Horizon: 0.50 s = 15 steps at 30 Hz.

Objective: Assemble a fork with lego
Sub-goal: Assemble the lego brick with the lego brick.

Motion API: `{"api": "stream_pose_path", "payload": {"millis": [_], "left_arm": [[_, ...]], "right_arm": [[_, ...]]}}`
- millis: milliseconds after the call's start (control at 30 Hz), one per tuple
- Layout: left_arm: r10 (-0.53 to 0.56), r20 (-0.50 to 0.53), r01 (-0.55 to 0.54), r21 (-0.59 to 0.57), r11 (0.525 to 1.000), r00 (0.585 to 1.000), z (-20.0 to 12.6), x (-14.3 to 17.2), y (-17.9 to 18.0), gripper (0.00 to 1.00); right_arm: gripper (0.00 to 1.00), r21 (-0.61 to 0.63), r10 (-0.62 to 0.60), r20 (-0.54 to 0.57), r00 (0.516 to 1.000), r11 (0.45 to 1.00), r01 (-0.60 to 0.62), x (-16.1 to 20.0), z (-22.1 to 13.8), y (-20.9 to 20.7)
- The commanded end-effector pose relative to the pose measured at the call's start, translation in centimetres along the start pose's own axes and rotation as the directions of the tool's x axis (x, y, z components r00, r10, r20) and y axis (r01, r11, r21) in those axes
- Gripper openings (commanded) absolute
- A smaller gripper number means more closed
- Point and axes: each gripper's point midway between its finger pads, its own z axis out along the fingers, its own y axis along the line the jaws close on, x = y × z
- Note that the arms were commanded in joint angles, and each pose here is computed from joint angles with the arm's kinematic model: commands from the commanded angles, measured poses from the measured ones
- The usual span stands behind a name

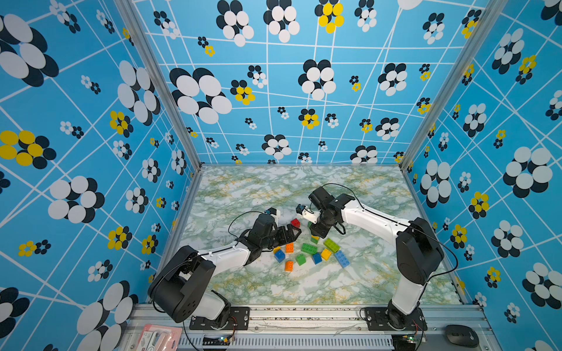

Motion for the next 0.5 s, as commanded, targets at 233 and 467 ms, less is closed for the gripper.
{"api": "stream_pose_path", "payload": {"millis": [233,467], "left_arm": [[0.071,-0.001,-0.071,-0.014,0.997,0.997,-0.3,0.0,-1.1,0.9],[0.071,0.004,-0.071,-0.013,0.997,0.997,-0.3,-0.1,-1.2,0.9]], "right_arm": [[0.0,-0.031,0.046,-0.088,0.995,0.998,-0.049,3.6,1.4,1.3],[0.0,-0.005,0.058,-0.086,0.995,0.998,-0.059,4.3,1.6,1.2]]}}
